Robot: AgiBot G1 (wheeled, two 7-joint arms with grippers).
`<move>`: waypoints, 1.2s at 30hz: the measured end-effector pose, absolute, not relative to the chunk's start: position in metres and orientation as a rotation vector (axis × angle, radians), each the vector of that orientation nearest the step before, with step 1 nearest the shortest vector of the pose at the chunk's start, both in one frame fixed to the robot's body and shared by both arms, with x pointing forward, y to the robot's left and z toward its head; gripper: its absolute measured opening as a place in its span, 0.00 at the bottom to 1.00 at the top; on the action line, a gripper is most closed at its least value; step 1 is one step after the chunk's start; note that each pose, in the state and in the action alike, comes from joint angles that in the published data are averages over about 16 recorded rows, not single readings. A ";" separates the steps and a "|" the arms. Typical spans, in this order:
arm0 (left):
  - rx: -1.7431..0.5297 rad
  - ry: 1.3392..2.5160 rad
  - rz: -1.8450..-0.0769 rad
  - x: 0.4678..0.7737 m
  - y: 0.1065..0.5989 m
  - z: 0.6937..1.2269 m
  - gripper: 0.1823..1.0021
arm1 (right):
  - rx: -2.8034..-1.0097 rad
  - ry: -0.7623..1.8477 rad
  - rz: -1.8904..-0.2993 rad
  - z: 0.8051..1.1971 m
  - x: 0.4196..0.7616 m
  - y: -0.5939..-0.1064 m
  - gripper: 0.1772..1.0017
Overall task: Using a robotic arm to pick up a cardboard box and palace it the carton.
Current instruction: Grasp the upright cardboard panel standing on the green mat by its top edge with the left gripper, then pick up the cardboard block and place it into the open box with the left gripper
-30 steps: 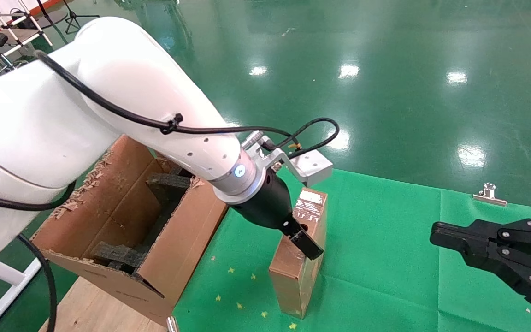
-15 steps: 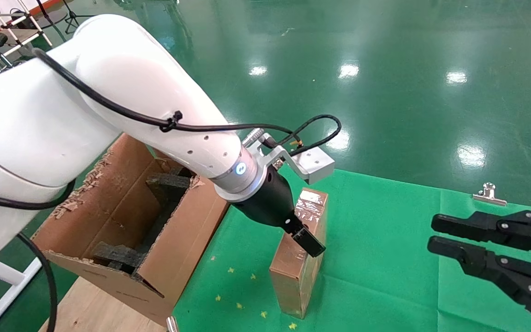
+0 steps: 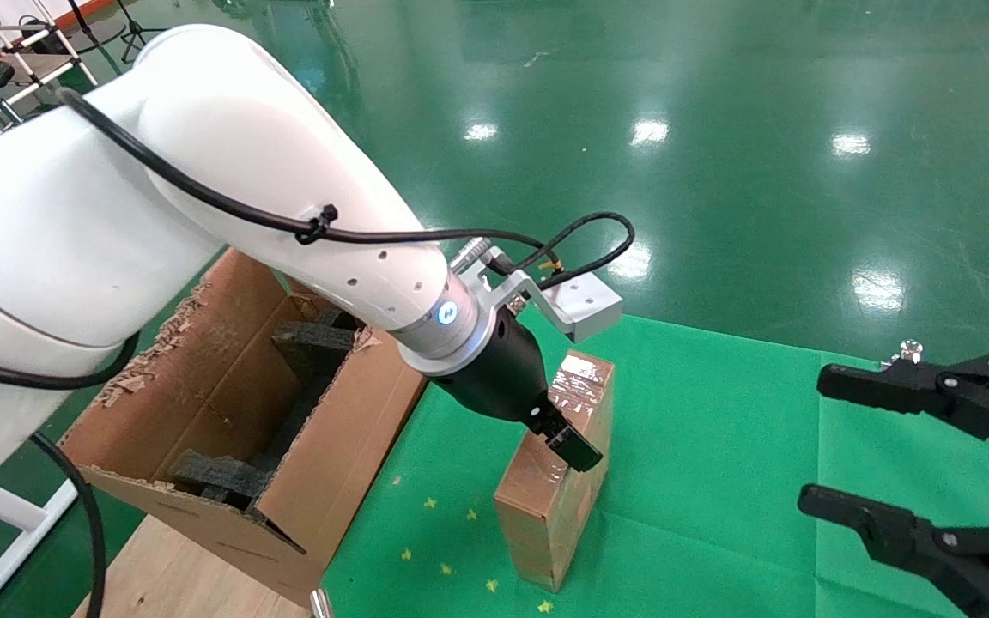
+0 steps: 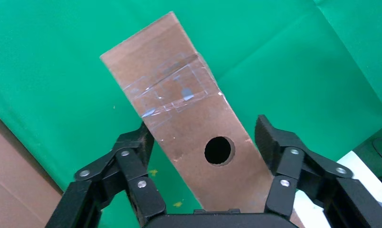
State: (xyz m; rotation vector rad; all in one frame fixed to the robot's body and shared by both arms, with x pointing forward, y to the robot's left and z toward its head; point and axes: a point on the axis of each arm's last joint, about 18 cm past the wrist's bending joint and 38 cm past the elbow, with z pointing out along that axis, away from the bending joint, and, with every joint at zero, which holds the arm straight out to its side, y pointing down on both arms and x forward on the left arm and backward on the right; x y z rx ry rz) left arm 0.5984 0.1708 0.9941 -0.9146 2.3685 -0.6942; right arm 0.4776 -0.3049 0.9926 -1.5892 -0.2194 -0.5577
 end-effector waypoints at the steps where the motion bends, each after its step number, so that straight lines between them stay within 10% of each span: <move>1: -0.912 2.368 -0.693 0.598 0.172 0.995 0.78 | -1.589 -0.219 -0.558 0.993 0.478 -0.305 0.41; 16: -0.827 2.234 -0.798 0.585 0.264 1.075 0.36 | -1.589 -0.219 -0.558 0.993 0.478 -0.305 0.81; 36: -1.010 1.900 -0.744 0.542 0.479 1.162 0.21 | -1.589 -0.219 -0.558 0.993 0.478 -0.305 1.00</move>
